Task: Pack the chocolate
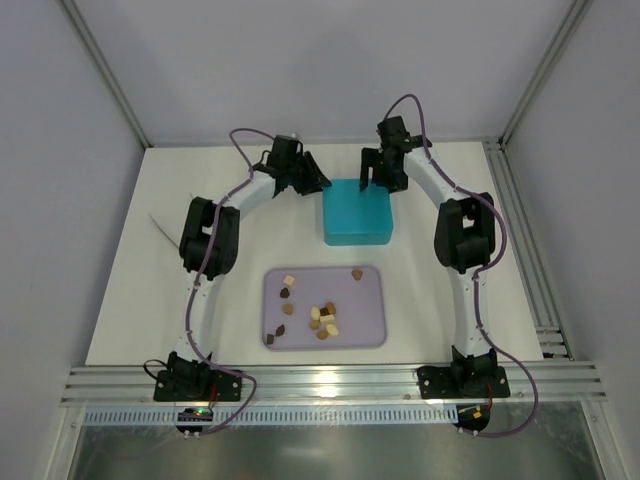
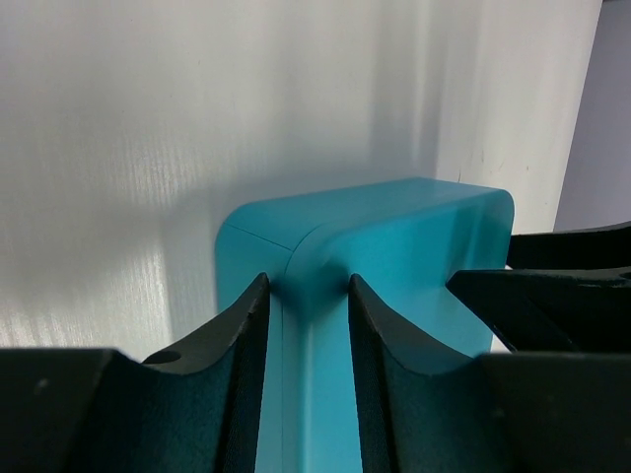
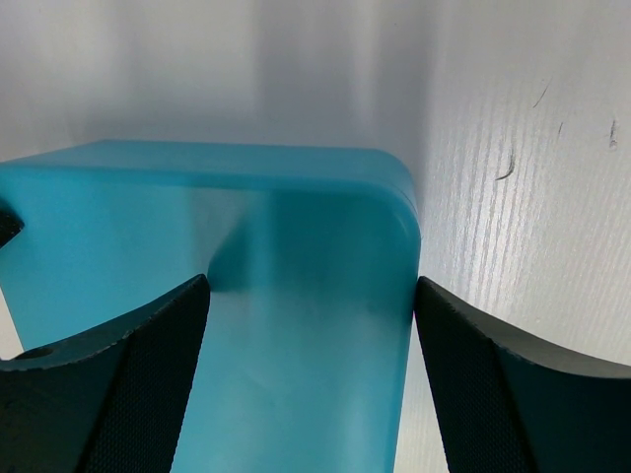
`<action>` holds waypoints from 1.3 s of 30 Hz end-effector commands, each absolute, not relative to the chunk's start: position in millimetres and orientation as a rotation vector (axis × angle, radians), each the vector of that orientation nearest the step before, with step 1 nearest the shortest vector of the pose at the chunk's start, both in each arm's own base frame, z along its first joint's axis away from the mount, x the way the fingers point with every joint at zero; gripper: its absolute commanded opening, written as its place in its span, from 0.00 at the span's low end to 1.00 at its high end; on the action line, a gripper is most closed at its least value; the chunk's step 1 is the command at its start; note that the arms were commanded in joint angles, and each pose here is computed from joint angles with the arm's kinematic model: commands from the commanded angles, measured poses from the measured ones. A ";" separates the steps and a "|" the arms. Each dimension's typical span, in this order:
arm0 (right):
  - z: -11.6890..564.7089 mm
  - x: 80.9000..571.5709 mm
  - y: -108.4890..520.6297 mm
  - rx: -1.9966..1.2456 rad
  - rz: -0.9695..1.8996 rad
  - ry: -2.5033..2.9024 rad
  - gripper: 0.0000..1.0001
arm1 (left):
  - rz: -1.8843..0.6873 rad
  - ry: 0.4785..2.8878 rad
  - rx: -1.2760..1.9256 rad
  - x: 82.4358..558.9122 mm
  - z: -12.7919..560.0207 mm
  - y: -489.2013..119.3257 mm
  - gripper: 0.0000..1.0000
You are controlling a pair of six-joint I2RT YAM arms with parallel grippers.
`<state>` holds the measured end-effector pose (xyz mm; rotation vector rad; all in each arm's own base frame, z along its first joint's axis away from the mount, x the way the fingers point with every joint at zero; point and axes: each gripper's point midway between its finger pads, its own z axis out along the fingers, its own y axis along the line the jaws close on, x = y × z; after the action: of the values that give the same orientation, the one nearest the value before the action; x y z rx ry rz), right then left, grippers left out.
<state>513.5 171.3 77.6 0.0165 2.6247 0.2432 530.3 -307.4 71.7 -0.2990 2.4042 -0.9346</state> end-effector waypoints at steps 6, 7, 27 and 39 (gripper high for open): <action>59.9 495.1 196.4 -0.029 0.301 2.674 0.83 | -0.695 2.774 -0.264 458.5 -20.6 -291.8 0.27; 62.8 495.8 194.8 -0.016 0.314 2.668 0.83 | -0.696 2.766 -0.263 461.0 -16.0 -290.0 0.29; 283.8 484.7 104.8 0.258 0.379 2.057 1.00 | -0.676 2.313 -0.027 490.4 227.7 -242.7 0.61; 277.3 363.3 69.0 0.317 0.331 1.951 1.00 | -0.620 2.263 0.011 345.4 241.2 -184.9 0.62</action>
<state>376.4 78.8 292.1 0.2761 1.9599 0.3675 363.5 -199.5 257.6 0.0081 2.2536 -0.6763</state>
